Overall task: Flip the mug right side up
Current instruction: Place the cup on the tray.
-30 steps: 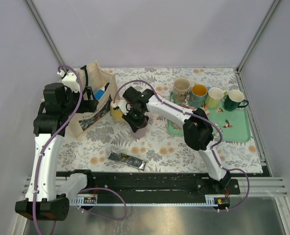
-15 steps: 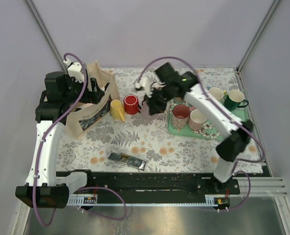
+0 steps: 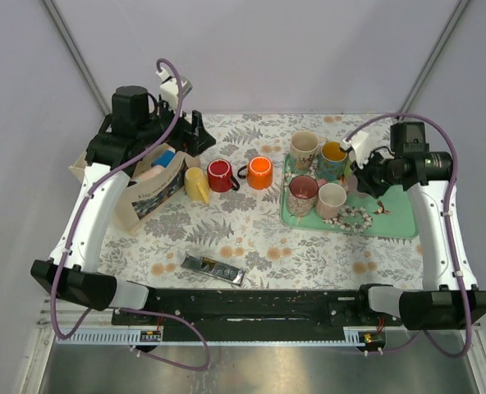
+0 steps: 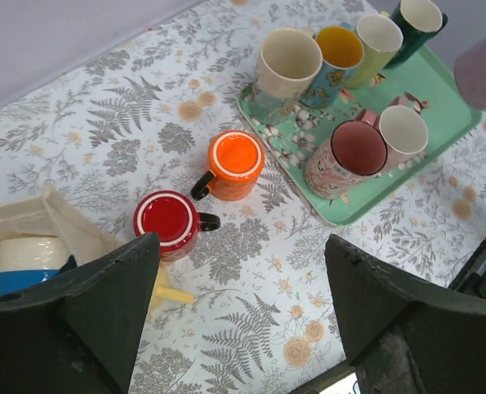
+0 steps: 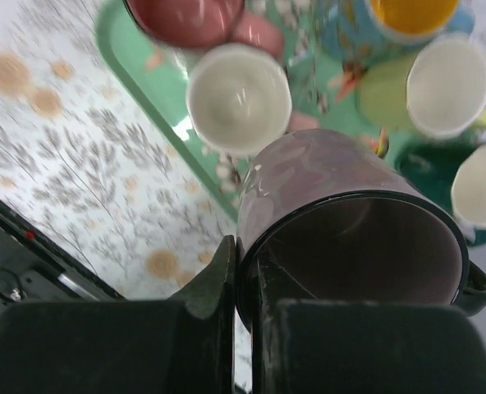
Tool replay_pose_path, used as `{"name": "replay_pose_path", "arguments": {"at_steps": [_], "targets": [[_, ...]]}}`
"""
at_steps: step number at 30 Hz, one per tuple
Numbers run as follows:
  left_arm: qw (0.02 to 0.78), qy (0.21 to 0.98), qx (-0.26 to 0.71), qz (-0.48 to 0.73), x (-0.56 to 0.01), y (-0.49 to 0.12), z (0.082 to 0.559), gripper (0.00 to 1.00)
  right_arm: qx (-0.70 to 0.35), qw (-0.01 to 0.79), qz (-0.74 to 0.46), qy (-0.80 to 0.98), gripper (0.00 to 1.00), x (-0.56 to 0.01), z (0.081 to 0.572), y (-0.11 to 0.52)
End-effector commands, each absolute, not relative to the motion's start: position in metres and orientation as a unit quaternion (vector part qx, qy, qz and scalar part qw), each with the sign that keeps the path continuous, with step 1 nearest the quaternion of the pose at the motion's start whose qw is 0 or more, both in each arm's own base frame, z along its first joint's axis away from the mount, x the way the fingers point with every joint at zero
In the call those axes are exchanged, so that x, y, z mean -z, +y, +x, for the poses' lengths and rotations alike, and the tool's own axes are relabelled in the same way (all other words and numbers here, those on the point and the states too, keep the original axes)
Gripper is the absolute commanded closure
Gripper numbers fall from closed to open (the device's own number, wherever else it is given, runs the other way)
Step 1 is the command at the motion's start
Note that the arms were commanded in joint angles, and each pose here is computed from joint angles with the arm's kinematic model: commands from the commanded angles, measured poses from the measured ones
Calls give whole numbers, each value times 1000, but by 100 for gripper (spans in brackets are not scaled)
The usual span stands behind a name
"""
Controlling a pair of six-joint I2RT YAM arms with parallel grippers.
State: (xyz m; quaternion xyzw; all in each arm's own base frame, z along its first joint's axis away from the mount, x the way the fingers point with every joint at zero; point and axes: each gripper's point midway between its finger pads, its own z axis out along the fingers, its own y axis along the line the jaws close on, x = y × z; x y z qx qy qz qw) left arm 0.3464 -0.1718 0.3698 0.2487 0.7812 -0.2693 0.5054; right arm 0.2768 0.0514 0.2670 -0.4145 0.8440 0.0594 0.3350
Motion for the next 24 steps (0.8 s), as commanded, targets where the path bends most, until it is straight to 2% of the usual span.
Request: {"name": "replay_pose_path", "arguments": {"at_steps": [1, 7, 24], "targets": [[506, 763, 283, 285, -381, -189, 344, 16, 9, 323, -455, 830, 100, -247, 261, 8], [504, 766, 278, 287, -381, -192, 343, 16, 40, 268, -516, 812, 100, -192, 255, -12], [503, 778, 229, 299, -362, -172, 319, 15, -5, 200, -579, 790, 100, -109, 309, -15]]}}
